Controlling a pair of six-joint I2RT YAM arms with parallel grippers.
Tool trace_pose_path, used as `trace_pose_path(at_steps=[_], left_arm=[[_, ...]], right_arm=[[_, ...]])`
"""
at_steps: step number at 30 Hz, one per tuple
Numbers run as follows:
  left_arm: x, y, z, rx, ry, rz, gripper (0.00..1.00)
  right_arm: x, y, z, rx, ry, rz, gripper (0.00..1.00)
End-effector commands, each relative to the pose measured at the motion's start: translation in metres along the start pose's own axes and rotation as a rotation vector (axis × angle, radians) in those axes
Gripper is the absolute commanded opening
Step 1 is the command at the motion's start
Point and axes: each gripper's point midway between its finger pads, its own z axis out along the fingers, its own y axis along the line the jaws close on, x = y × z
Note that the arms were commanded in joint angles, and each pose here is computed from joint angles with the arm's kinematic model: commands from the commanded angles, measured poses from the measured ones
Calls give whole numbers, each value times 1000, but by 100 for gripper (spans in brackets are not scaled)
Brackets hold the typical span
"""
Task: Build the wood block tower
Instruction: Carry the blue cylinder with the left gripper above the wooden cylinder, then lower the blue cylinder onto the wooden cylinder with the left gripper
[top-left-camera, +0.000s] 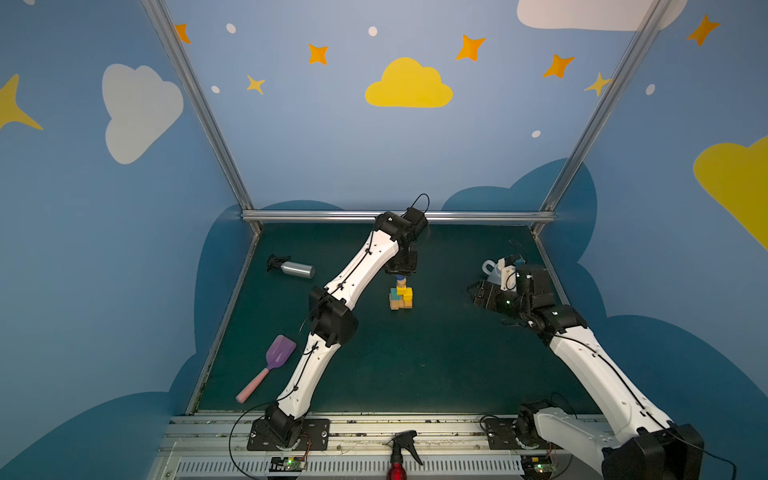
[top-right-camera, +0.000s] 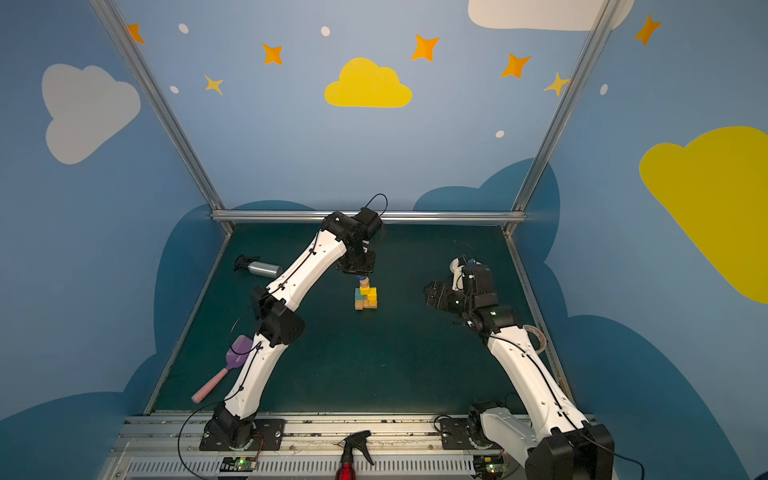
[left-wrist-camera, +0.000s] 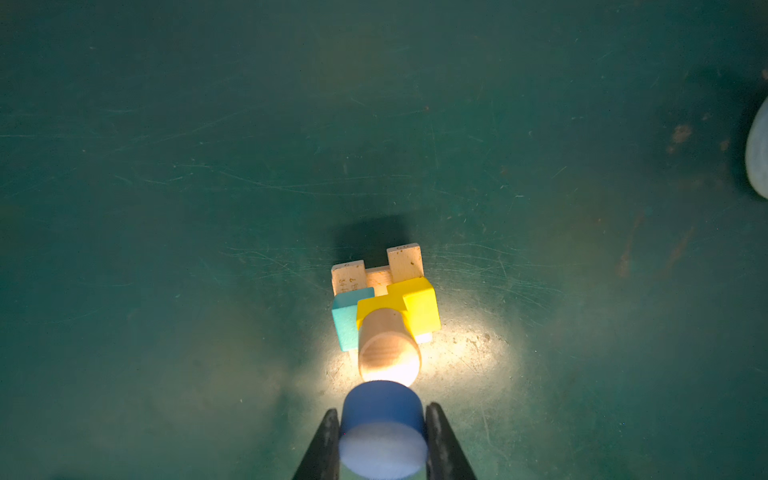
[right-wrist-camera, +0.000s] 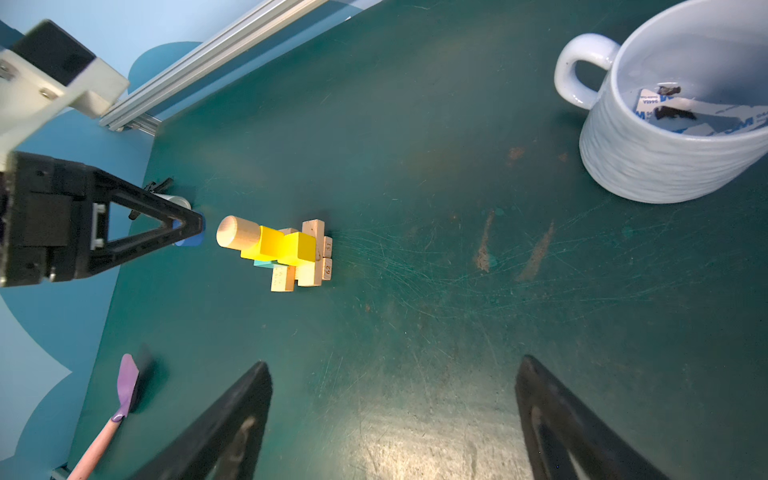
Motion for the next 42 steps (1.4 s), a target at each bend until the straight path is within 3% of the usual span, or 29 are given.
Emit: trace_pose_path(at_steps=[1, 42], left_arm=[[0, -3, 9, -7, 6, 26, 10], [-1, 2, 21, -52, 8, 49, 17]], right_arm=[[5, -4, 4, 1, 13, -1, 90], [6, -10, 9, 2, 29, 28, 90]])
